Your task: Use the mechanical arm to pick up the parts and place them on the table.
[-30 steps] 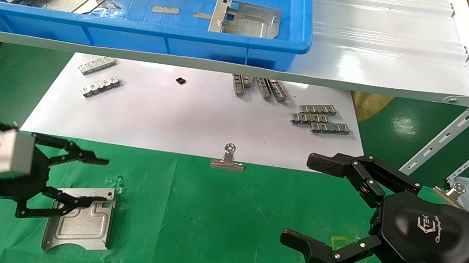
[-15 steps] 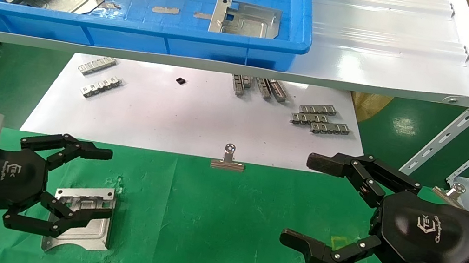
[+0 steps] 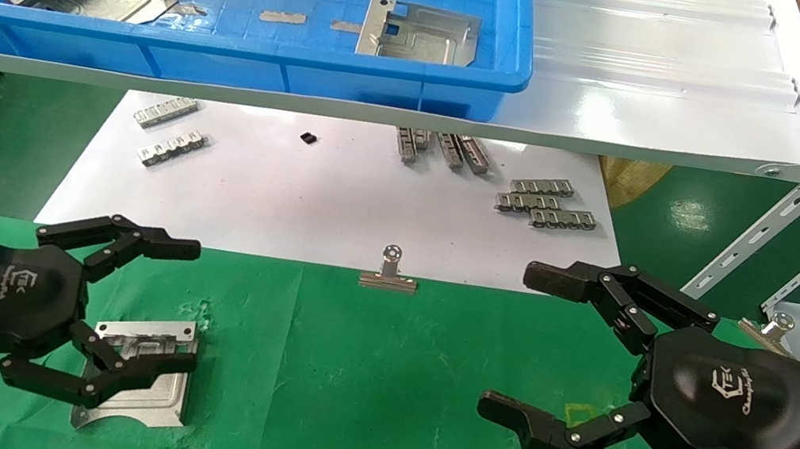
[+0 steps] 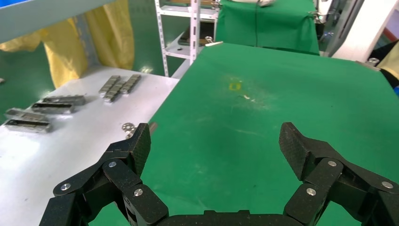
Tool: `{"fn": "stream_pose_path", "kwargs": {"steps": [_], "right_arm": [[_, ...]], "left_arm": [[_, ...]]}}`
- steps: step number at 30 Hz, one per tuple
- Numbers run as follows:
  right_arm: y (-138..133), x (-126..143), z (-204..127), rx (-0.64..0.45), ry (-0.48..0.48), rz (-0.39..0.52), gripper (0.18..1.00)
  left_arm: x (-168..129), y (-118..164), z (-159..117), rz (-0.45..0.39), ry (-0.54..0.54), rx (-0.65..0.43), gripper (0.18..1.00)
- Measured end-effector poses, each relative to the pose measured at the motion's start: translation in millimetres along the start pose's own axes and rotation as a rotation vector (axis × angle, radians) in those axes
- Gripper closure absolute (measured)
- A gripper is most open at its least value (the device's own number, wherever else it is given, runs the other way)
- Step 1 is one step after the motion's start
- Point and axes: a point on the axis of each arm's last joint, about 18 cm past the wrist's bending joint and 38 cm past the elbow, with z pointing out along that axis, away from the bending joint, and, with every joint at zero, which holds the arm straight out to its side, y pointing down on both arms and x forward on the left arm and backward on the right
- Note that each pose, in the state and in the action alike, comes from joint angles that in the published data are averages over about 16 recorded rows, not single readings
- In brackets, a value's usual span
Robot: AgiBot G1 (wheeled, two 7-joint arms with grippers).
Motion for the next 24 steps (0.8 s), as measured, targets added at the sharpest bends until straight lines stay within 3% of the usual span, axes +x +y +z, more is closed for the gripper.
{"fn": "stream_pose_path", "kwargs": {"steps": [24], "right_arm": [[0, 0, 0, 0.0, 0.0, 0.0, 0.178]], "left_arm": [[23, -36, 15, -0.019, 0.074, 0.108, 0.183]]}}
